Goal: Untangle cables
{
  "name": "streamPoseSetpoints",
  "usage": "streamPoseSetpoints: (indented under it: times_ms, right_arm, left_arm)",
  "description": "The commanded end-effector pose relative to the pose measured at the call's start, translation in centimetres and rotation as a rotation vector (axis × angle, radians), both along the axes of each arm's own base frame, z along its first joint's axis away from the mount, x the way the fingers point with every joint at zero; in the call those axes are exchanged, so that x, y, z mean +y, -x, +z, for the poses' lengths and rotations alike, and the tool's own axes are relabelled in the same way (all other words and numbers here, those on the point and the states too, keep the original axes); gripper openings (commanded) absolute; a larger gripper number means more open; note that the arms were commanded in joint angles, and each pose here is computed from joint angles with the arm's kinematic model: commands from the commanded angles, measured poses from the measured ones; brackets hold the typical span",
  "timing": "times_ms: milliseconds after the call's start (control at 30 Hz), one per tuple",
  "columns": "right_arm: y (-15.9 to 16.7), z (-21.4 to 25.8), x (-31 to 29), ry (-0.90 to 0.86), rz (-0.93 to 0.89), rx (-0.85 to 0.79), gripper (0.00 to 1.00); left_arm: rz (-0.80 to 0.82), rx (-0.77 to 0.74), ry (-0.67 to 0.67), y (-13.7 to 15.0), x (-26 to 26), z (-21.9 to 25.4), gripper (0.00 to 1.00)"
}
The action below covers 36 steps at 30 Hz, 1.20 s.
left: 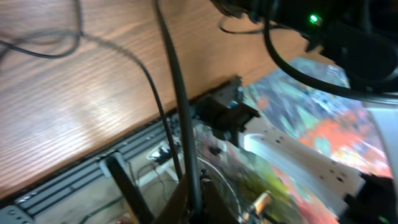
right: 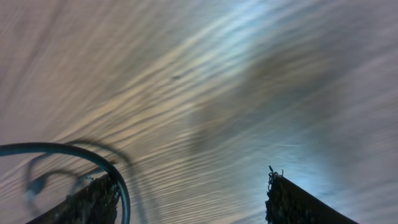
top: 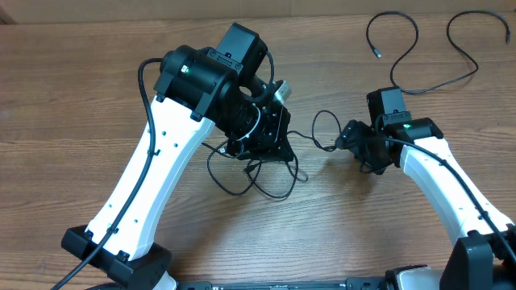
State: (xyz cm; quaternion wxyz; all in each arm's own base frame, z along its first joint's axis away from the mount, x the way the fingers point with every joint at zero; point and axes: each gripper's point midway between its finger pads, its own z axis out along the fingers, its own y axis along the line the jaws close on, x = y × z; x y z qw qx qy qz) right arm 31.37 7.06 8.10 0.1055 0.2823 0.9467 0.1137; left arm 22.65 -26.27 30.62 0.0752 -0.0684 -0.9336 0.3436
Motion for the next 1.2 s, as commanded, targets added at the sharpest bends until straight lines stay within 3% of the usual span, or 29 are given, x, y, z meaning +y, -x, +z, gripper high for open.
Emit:
streamPoseSetpoints:
  times_ms: [0,267,633,833,933,1167]
  right_arm:
    - [-0.2,-0.2,-2.8,0.14,-0.092,-0.006,0.76]
    - [0.2,-0.3,-2.1,0.101,-0.079,0.012,0.8]
    - [0.8,-0.4,-0.5,0.017,-0.045,0.042,0.8]
    - [1.1,-0.4,-0.6,0.019,-0.045,0.053,0.8]
    - [1.0,-0.4,-0.4,0.012,-0.044,0.053,0.81]
    - [0.7,-0.1,0.7,-0.05,-0.026,0.039,0.88]
  left_arm:
    - [0.069,-0.075,-0.106,-0.6,1.7,-0.1,0.04]
    - [0.364,-0.225,-0.488,-5.0,7.9,-2.5,0.04]
    - [0.518,-0.338,-0.722,-7.2,12.3,-3.2,0.04]
    - [0.569,-0.27,-0.868,-6.4,14.3,-6.4,0.04]
    - [0.561,-0.224,-0.901,-5.7,14.6,-7.8,0.04]
    - [0.474,-0.198,-0.809,-5.2,12.9,-7.4,0.04]
